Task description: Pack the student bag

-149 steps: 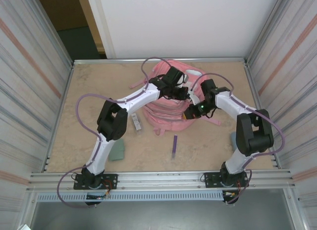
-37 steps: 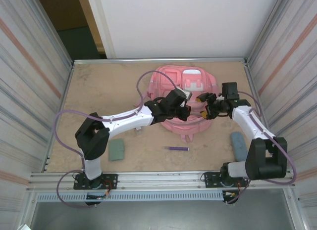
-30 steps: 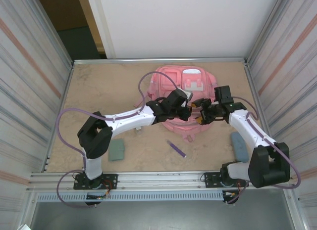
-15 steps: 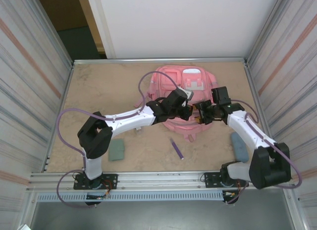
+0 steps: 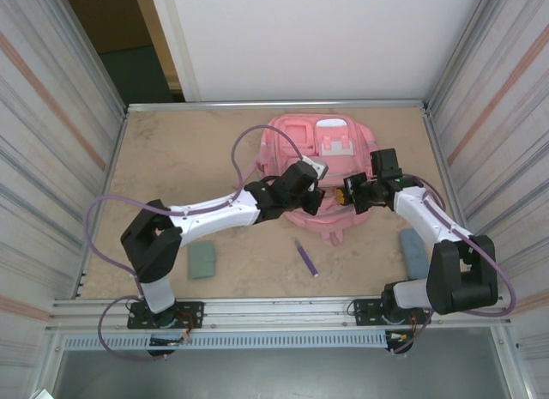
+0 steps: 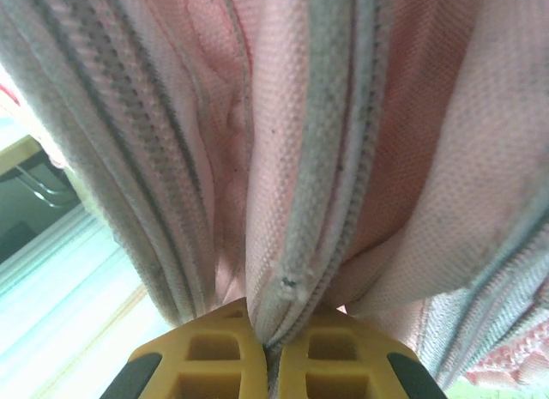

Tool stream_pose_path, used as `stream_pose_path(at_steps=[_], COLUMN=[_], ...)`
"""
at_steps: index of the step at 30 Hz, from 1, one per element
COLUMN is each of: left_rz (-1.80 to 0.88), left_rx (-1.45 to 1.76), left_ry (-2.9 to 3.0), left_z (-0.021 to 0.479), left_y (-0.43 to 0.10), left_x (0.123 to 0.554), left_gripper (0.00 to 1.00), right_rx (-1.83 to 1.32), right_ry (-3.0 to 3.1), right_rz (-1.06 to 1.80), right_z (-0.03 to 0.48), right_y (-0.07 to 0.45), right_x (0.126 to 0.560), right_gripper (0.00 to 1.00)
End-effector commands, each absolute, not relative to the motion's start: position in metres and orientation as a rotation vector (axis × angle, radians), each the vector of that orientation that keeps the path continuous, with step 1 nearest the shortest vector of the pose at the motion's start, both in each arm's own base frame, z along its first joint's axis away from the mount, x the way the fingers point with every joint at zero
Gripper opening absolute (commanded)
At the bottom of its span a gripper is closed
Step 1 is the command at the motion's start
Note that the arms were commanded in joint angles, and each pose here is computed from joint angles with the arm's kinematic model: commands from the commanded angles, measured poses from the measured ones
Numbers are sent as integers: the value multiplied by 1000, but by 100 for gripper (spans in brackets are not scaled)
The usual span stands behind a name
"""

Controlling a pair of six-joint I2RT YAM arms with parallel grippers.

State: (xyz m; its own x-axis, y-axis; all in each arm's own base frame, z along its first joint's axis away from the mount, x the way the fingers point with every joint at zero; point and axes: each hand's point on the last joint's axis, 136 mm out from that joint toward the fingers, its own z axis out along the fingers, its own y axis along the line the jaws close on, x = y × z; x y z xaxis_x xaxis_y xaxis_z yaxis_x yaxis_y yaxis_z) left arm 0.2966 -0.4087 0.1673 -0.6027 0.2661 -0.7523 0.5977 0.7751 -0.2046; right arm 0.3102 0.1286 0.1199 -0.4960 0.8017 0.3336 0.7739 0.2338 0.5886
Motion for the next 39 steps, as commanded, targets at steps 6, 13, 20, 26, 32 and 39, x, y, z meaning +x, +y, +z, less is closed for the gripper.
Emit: stream_pose_path(at_steps=[6,13,20,26,32,39], left_rz=[-430,-608,-761,-800,-703,-439], left_rx=[551,579,656,669,660,516], left_ry=[2134,2047,1969,1951,1974,2131], left_z=[189,218,243,243,230,174], left_y=[-342,-394,-450,-459,-433,-343], left_x=[318,311,298,289,290,330], left_gripper=[0,0,0,0,0,0], right_rx=[1403,1476,1532,1578,1492,1434], right_ry=[2467,2476,2360,2376,2453,2464], right_rz=[1128,1129,967,974,965,1004], right_z=[131,136,150,129,124,132], right_y=[102,110,117,132,138,132], right_x=[330,313,283,288,295,294], right_gripper=[9,56,63,52,0,0])
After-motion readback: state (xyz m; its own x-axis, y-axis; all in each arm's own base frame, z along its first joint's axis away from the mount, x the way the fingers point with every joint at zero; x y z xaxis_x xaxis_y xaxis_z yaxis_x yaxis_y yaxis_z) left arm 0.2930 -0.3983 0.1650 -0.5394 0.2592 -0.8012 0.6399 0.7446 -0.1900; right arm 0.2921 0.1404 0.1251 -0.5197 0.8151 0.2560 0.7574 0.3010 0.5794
